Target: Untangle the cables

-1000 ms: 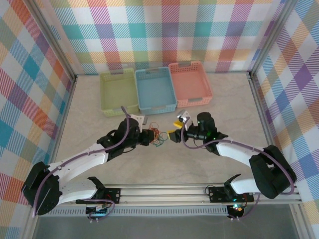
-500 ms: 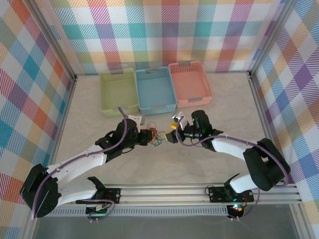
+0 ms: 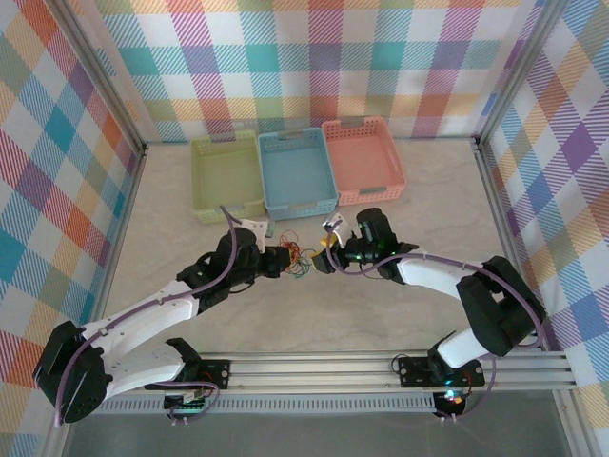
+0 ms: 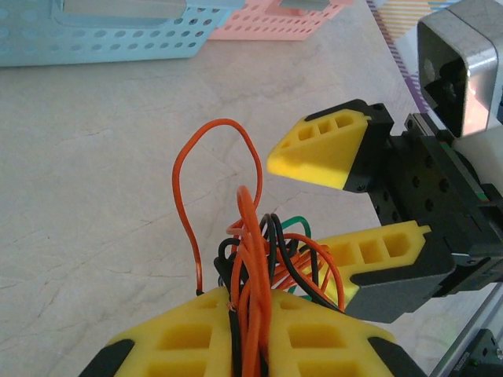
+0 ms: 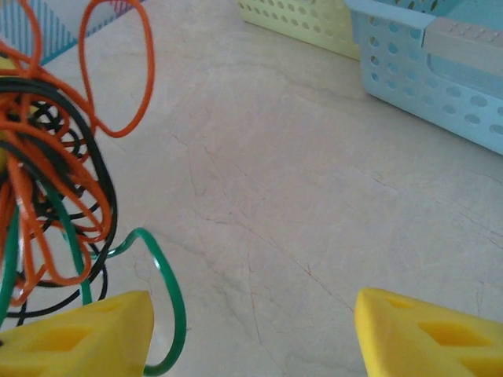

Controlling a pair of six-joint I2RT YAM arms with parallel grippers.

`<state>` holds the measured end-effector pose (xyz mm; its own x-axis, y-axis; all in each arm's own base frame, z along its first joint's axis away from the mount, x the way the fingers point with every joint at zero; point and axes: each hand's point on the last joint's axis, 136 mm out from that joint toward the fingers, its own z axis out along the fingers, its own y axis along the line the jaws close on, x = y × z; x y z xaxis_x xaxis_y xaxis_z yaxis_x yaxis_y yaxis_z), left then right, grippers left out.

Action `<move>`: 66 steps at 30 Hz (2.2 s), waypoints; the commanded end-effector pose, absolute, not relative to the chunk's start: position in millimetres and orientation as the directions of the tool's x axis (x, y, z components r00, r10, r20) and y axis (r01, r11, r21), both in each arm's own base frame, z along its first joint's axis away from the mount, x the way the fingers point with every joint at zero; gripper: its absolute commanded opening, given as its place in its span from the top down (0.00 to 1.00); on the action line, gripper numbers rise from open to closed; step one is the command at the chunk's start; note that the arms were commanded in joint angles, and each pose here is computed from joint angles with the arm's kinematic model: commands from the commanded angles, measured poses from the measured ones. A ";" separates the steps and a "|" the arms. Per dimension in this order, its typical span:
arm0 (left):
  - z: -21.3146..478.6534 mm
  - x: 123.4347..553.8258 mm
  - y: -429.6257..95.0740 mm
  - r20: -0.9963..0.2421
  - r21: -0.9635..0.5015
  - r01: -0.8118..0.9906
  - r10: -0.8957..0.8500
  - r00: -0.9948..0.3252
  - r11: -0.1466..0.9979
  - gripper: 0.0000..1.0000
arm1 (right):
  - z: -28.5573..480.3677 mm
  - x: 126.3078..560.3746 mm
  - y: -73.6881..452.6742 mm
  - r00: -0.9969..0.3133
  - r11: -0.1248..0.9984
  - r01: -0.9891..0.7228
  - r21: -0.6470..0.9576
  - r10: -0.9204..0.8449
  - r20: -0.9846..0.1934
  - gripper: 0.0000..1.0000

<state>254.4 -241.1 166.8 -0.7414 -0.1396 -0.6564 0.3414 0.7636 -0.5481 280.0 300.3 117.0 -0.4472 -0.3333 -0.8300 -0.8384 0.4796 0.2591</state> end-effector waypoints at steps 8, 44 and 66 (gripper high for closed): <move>180.6 253.5 -242.1 -0.666 -0.585 0.362 -0.175 -0.725 0.726 0.85 | 101.2 309.6 286.7 -0.449 0.649 -0.754 0.100 -0.399 -0.799 0.30; 186.2 254.9 -225.2 -0.699 -0.543 0.335 -0.193 -0.689 0.770 0.85 | 79.7 360.9 185.9 -0.640 0.948 -0.298 -0.114 -0.287 -0.713 0.34; 197.1 253.8 -201.4 -0.735 -0.522 0.287 -0.253 -0.629 0.803 0.87 | 77.0 365.9 152.8 -0.691 0.989 -0.141 -0.045 -0.131 -0.711 0.44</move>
